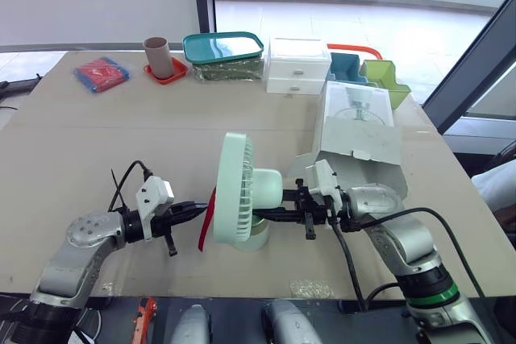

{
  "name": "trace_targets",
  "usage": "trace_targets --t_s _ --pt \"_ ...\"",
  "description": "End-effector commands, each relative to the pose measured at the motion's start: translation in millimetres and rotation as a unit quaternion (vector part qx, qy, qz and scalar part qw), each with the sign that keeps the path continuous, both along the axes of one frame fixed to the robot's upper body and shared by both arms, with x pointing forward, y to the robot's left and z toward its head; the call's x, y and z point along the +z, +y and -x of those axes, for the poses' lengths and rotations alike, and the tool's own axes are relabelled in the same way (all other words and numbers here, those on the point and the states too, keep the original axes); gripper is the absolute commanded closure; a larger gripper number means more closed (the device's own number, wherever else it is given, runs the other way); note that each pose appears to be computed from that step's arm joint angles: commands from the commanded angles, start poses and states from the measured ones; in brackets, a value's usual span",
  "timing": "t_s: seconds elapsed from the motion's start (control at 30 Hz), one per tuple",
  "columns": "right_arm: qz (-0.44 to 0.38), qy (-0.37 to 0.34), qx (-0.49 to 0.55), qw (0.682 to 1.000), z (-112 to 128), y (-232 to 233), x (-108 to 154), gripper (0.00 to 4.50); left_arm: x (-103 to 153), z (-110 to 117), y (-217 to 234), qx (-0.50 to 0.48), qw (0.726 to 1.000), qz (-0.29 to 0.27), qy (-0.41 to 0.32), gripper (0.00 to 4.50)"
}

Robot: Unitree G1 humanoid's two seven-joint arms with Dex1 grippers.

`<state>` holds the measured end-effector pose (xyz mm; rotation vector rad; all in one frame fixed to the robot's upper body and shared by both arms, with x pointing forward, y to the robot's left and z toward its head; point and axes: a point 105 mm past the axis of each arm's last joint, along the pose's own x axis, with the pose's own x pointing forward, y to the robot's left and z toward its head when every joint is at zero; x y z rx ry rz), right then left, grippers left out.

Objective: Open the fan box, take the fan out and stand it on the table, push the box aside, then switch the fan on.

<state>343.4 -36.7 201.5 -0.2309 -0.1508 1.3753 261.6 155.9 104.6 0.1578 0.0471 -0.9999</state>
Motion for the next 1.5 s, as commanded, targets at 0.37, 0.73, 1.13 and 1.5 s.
trace_targets --t_s 0.37,0.73,1.13,1.5 --pt "-0.006 -0.027 0.026 0.999 -15.3 9.9 6.2 4.06 9.7 -3.7 -3.7 0.011 0.999 0.002 -0.030 4.22" --pt "0.008 -0.013 0.011 1.000 -29.7 10.0 0.0 2.23 5.0 -2.5 -13.1 0.005 0.999 -0.008 -0.034 3.96" --pt "0.011 -0.019 0.006 1.000 -28.6 -0.1 1.4 0.06 2.8 -5.7 -16.0 0.000 0.999 -0.015 -0.035 3.96" --pt "0.030 -0.048 -0.039 0.998 2.4 -51.2 2.0 0.06 10.6 -11.2 -9.8 0.015 1.000 0.019 -0.019 3.96"
